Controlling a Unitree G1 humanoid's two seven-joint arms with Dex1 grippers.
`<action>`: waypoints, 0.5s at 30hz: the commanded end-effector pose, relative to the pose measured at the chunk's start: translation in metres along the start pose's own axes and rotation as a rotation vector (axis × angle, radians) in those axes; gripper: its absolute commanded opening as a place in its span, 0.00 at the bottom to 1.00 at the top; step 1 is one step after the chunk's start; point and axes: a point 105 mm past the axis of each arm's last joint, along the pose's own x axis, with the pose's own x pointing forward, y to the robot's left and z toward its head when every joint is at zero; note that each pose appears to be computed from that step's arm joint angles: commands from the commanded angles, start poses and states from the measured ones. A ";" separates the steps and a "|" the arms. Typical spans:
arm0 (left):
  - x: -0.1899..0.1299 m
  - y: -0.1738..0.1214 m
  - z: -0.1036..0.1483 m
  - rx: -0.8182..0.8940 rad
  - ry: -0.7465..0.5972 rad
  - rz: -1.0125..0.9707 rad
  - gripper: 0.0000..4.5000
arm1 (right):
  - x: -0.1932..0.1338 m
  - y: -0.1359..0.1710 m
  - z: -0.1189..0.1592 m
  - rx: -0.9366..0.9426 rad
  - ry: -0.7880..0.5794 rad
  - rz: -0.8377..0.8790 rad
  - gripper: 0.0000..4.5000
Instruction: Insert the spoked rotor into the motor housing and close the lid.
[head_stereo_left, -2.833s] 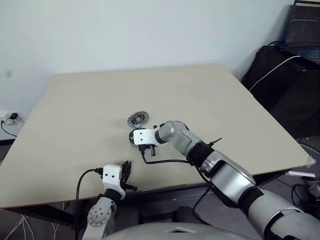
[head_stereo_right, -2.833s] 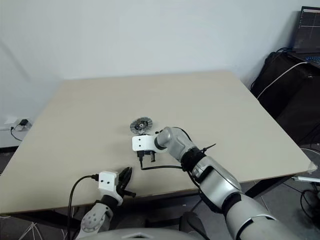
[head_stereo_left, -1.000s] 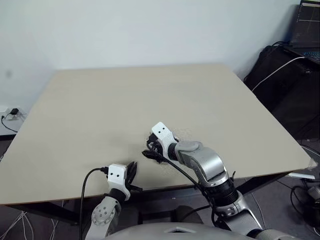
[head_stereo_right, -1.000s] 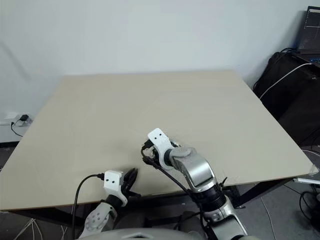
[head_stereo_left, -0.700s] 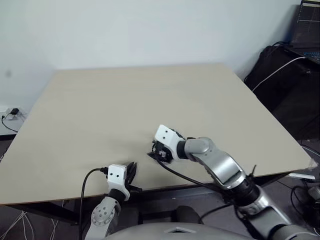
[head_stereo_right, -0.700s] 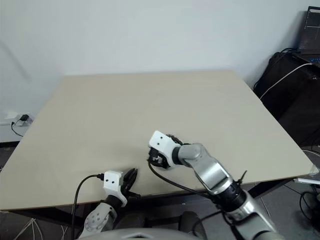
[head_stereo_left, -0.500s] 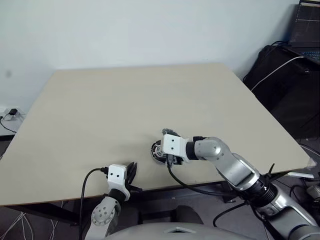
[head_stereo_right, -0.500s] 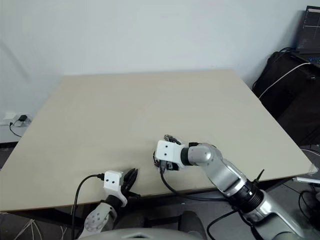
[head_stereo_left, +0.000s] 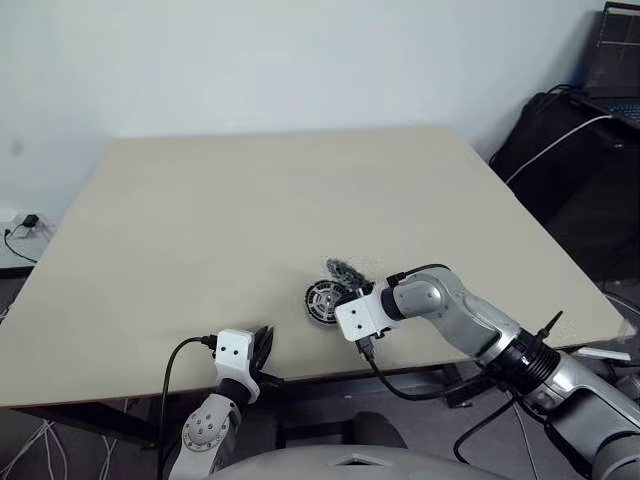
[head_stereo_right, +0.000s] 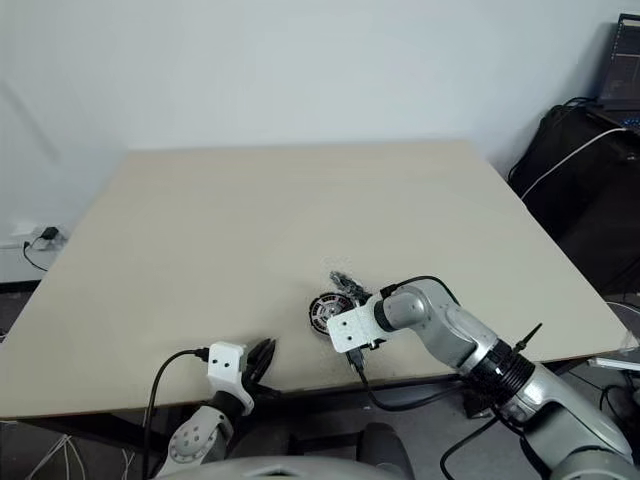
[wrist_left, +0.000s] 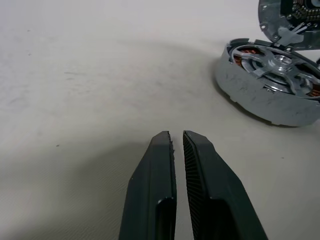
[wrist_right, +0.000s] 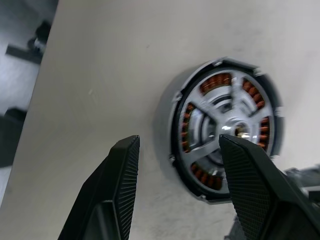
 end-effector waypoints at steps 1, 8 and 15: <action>0.002 -0.003 0.015 0.009 -0.057 -0.011 0.09 | -0.004 -0.010 0.002 -0.071 0.016 0.012 0.60; 0.002 -0.003 0.015 -0.001 -0.063 0.003 0.09 | -0.001 -0.012 -0.004 -0.109 0.048 0.063 0.60; 0.001 -0.004 0.015 -0.008 -0.066 0.012 0.09 | 0.000 -0.012 -0.008 -0.120 0.063 0.082 0.19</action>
